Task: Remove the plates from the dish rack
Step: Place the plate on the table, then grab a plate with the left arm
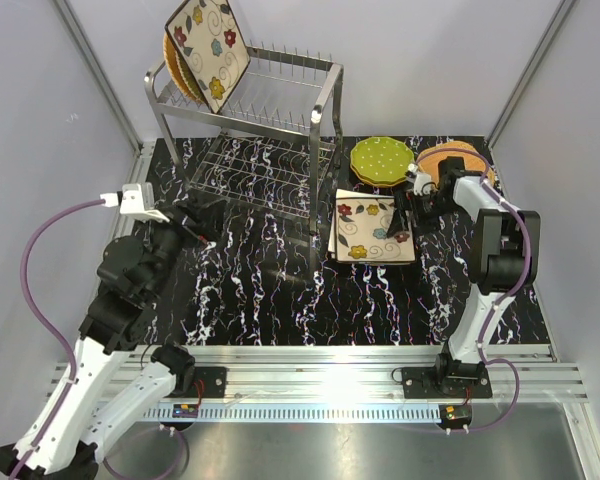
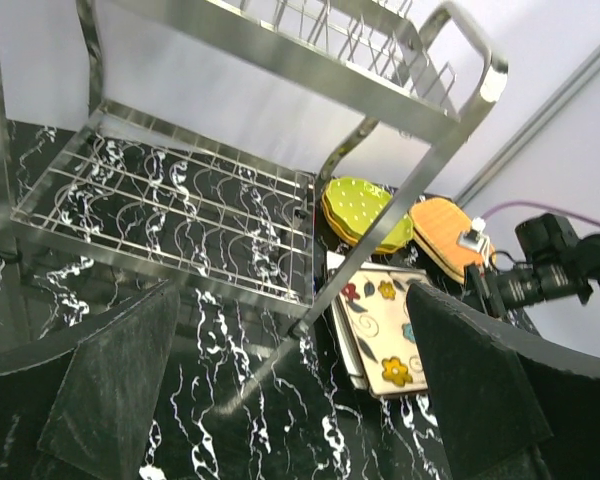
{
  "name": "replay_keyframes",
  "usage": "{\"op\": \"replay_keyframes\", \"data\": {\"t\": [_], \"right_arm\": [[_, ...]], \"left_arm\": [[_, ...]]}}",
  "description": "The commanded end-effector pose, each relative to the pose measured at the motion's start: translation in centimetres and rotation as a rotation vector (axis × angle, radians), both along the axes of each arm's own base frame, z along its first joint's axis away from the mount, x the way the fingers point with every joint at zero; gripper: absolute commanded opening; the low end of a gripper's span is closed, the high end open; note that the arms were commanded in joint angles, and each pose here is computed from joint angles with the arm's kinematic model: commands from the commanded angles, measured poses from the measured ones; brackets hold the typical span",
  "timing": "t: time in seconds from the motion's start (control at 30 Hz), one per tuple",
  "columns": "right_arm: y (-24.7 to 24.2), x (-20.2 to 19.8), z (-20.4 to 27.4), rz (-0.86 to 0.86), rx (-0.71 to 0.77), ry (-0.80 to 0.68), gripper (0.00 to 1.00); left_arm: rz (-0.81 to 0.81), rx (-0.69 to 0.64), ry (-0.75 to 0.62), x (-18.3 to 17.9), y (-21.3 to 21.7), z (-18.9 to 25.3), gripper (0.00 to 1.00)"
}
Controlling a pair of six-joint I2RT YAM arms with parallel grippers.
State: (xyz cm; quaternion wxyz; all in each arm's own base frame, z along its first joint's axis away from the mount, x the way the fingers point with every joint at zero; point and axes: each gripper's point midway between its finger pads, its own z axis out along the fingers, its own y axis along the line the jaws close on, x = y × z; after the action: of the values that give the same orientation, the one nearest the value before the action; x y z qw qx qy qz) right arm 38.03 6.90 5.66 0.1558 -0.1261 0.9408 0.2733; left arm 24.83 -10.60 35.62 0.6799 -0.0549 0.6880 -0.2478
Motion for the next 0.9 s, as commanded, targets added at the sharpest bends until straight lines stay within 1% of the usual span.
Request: {"op": "replay_keyframes", "data": {"t": [0.0,0.03,0.1,0.13,0.2,0.23,0.33,0.37,0.4,0.43,0.57,0.6,0.63,0.7,0.87], "right_arm": [[0.5,0.7,3.4,0.025,-0.004,-0.110,1.00],[0.5,0.6,3.7,0.026,-0.005,-0.117,1.00],[0.5,0.5,3.9,0.031,-0.006,-0.122,1.00],[0.5,0.5,3.9,0.032,-0.010,-0.127,1.00],[0.1,0.5,3.8,0.035,-0.032,-0.132,0.99],[0.0,0.5,4.0,0.038,-0.040,-0.142,1.00],[-0.5,0.5,4.6,0.049,-0.073,-0.185,1.00],[-0.7,0.8,5.2,0.051,-0.090,-0.222,1.00],[-0.8,0.8,4.9,0.052,-0.099,-0.224,1.00],[-0.9,0.8,5.5,0.054,-0.108,-0.247,1.00],[-1.3,1.4,7.2,0.059,-0.137,-0.334,1.00],[-1.3,1.6,8.1,0.059,-0.139,-0.365,1.00],[-1.3,1.7,8.6,0.058,-0.140,-0.382,1.00],[-1.1,2.0,9.5,0.060,-0.131,-0.417,1.00],[-0.1,2.1,12.8,0.079,-0.077,-0.530,1.00]], "left_arm": [[0.057,-0.022,-0.042,0.7,0.8,3.0,0.99],[0.059,-0.020,-0.053,0.8,0.8,3.9,0.99],[0.067,-0.001,-0.040,1.7,0.5,4.0,0.99],[0.070,0.001,-0.054,1.9,0.6,4.9,0.99],[0.072,0.024,-0.035,2.9,0.1,4.9,0.99],[0.074,0.024,-0.050,3.1,0.2,6.0,0.99],[0.051,0.047,-0.040,4.3,-0.5,7.1,0.99],[0.036,0.047,-0.038,4.9,-0.8,7.6,0.99],[0.016,0.056,-0.023,5.2,-1.3,7.1,0.99],[0.022,0.043,-0.038,5.4,-1.0,8.2,0.99],[0.001,0.021,-0.039,6.7,-1.1,9.4,0.99],[0.013,0.004,-0.050,7.0,-0.5,10.2,0.99],[0.013,0.001,-0.037,7.6,-0.5,10.0,0.99],[0.012,-0.022,-0.053,8.1,-0.1,11.1,0.99],[-0.008,-0.055,-0.060,9.9,0.1,12.2,0.99]]}}
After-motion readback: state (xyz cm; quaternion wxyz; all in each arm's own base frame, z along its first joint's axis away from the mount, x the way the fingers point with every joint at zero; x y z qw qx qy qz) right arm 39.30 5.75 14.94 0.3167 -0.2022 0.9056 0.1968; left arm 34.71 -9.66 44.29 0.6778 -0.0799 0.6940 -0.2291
